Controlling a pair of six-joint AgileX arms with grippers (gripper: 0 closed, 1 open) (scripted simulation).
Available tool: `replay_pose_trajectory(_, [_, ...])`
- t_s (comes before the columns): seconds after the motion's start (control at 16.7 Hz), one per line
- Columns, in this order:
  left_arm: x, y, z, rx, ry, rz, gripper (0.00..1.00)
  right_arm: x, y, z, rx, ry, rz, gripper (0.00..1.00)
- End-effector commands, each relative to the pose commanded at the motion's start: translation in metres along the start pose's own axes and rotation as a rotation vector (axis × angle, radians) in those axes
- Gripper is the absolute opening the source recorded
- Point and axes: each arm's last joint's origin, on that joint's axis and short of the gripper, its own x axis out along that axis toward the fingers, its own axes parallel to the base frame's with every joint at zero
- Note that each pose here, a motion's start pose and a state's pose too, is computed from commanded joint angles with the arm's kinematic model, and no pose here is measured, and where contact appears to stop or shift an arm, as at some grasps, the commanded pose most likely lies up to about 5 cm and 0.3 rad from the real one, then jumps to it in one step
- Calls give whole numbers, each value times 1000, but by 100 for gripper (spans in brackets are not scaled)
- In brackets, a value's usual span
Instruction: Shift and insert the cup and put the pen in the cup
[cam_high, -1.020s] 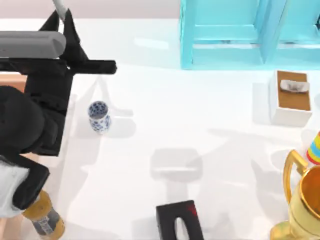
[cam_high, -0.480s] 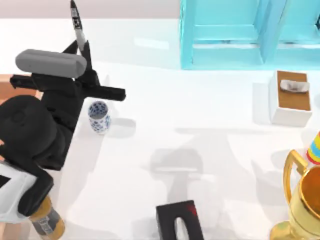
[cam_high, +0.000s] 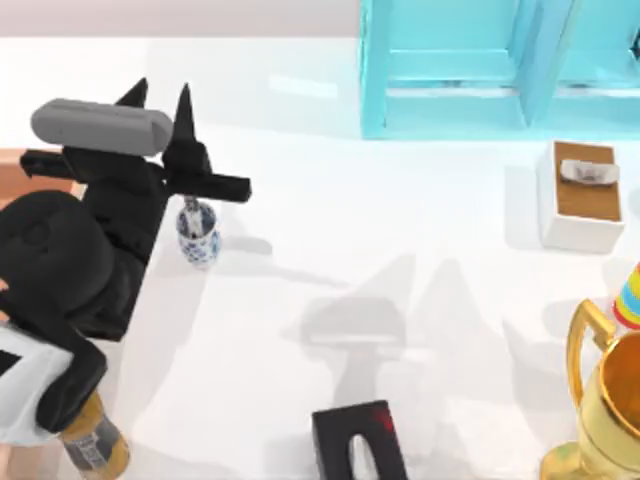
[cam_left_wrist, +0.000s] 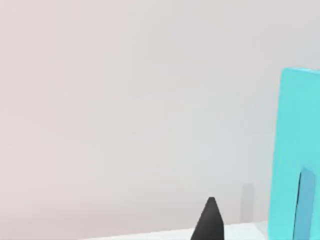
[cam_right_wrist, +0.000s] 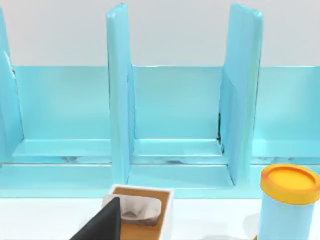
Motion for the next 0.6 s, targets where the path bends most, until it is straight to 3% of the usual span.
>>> replay_pose_trajectory(0.24, [0, 0, 0, 0, 0, 0, 98, 0, 0, 0, 0, 0, 0, 100])
replay_pose_trajectory(0.6, [0, 0, 0, 0, 0, 0, 100, 0, 0, 0, 0, 0, 0, 100])
